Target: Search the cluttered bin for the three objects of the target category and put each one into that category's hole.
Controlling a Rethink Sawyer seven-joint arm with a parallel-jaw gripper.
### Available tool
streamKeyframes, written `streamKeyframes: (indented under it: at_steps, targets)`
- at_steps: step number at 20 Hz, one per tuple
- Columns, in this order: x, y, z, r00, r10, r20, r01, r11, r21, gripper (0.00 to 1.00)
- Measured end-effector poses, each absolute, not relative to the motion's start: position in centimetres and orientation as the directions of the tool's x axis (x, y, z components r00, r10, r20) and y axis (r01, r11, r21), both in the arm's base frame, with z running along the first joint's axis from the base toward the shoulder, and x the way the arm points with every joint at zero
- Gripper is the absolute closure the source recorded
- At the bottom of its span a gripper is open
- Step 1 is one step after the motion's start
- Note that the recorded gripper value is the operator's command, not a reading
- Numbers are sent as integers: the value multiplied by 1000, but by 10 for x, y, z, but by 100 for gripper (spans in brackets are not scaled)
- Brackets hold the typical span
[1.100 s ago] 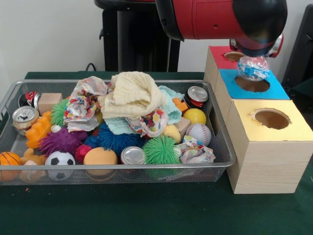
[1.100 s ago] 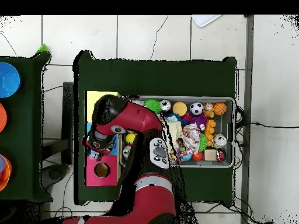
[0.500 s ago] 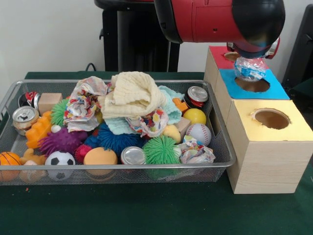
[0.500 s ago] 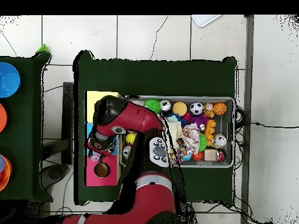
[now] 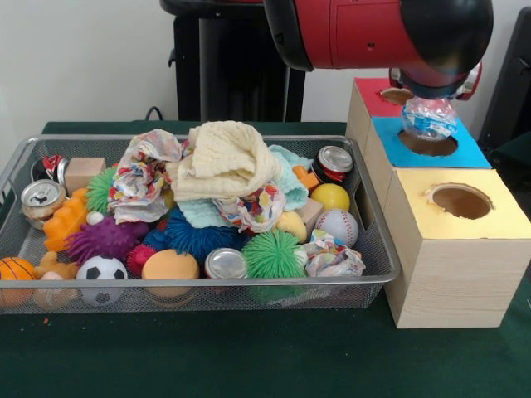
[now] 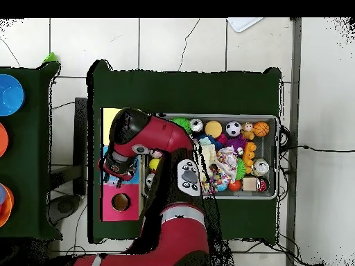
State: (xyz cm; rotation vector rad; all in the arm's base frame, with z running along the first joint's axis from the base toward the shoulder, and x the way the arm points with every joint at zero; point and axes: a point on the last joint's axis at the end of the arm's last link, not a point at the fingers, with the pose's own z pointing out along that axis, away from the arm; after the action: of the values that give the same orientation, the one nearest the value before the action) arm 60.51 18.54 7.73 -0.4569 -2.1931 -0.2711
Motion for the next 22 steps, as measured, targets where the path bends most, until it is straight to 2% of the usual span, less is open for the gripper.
streamKeyframes:
  at_steps: [9, 10, 22]
  targets:
    - [632, 190, 107, -551, 208, 808, 402, 915, 39, 100]
    - [635, 192, 111, -545, 217, 810, 406, 913, 29, 0]
    - [645, 194, 111, -547, 235, 803, 408, 913, 10, 0]
